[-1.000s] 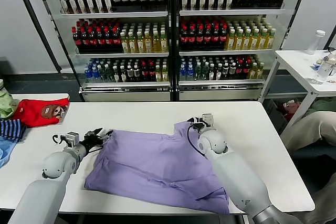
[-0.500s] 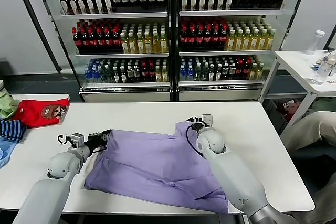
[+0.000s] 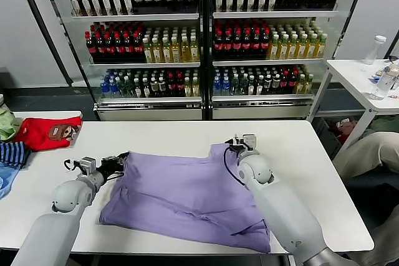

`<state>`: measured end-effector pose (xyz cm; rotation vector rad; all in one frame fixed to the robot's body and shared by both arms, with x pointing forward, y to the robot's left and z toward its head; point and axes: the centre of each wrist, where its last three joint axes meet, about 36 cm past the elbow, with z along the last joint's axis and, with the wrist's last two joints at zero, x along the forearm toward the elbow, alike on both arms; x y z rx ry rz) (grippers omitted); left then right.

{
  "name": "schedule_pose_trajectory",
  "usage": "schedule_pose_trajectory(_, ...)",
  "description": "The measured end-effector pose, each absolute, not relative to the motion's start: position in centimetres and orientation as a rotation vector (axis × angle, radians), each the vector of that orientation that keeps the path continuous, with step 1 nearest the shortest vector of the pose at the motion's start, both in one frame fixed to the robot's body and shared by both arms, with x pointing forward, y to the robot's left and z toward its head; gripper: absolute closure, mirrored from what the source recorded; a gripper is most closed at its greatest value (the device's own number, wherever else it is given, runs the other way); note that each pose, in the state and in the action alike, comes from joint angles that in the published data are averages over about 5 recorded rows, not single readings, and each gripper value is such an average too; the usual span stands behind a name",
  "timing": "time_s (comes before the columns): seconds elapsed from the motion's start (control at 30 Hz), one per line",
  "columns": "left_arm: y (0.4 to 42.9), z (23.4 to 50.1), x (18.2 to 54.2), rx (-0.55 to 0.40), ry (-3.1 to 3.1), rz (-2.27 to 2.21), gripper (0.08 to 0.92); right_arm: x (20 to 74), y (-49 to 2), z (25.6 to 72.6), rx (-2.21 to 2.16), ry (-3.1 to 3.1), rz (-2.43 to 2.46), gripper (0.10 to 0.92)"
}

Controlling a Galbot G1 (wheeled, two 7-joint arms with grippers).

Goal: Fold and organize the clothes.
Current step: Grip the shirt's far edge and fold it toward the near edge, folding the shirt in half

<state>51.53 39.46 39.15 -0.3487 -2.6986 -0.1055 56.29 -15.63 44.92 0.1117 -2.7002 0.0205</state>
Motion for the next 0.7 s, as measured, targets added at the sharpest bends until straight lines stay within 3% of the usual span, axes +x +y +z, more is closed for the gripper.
schedule_pose_trajectory(0.3,39.4,40.0,48.0,-0.349,-2.764,-0.08,0.915,50.5,-18.0,46.8,0.14,-2.742,0.01,0.907)
schedule_pose_trajectory(0.7,39.2,38.7,43.2,-0.341,-2.8,-0.059,0.915,41.8,-20.1,47.5,0.174,-2.738,-0.008,0.907)
